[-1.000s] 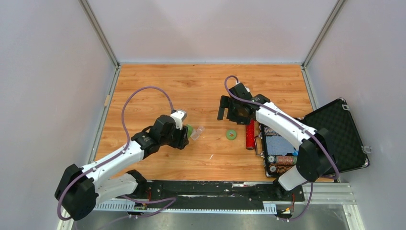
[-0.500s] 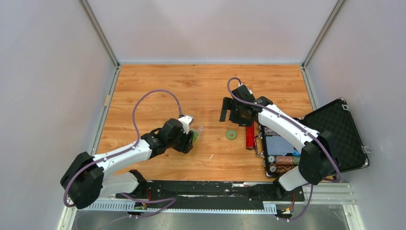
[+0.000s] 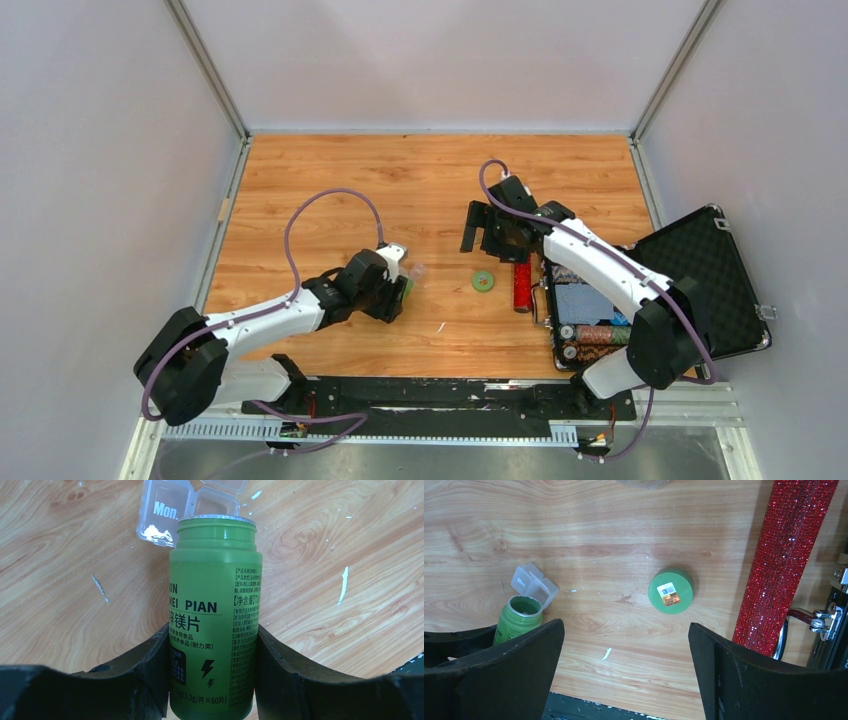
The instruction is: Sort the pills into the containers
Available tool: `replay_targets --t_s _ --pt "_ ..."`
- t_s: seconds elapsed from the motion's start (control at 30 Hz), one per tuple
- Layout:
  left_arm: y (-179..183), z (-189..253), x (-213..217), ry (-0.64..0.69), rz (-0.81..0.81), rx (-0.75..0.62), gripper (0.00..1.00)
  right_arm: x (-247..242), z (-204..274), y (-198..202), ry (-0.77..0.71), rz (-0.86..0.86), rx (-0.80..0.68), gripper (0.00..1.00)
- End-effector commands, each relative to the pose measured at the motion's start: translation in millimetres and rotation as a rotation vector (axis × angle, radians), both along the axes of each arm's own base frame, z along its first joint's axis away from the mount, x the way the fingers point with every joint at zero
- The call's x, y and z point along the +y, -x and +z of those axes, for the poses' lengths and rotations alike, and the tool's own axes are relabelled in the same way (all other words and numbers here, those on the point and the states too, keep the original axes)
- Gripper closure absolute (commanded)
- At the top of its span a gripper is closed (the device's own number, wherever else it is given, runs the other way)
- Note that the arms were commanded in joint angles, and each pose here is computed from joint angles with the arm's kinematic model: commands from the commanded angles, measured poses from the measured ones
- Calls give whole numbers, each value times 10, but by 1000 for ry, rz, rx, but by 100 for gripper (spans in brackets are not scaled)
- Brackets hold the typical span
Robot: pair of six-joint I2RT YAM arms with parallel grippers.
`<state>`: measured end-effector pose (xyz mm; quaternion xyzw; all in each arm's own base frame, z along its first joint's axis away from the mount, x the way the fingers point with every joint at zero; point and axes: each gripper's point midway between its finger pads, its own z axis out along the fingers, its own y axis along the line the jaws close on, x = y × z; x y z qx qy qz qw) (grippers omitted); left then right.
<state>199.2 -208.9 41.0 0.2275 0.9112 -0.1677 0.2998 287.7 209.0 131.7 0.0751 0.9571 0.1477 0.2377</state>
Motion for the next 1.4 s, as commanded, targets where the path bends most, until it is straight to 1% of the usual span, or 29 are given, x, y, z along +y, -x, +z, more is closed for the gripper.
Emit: replay_targets --t_s 0.0,0.17,0.53,0.73,1.13,1.37 --pt "-111 182 -57 17 28 -40 100 21 73 -24 -34 -7 -22 3" --pt "-94 178 -26 -2 28 -30 100 22 56 -20 -41 -21 -15 4" --pt "-155 348 -125 38 5 -64 100 33 69 2 -59 -23 -15 5" --pt "-172 412 -134 26 -5 -65 100 16 51 23 -57 -27 -11 5" --pt "-159 365 -197 -2 -27 -8 100 -3 13 59 -56 -29 -3 5" --pt "-163 307 -206 -26 -35 11 100 74 64 102 -116 -7 9 8"
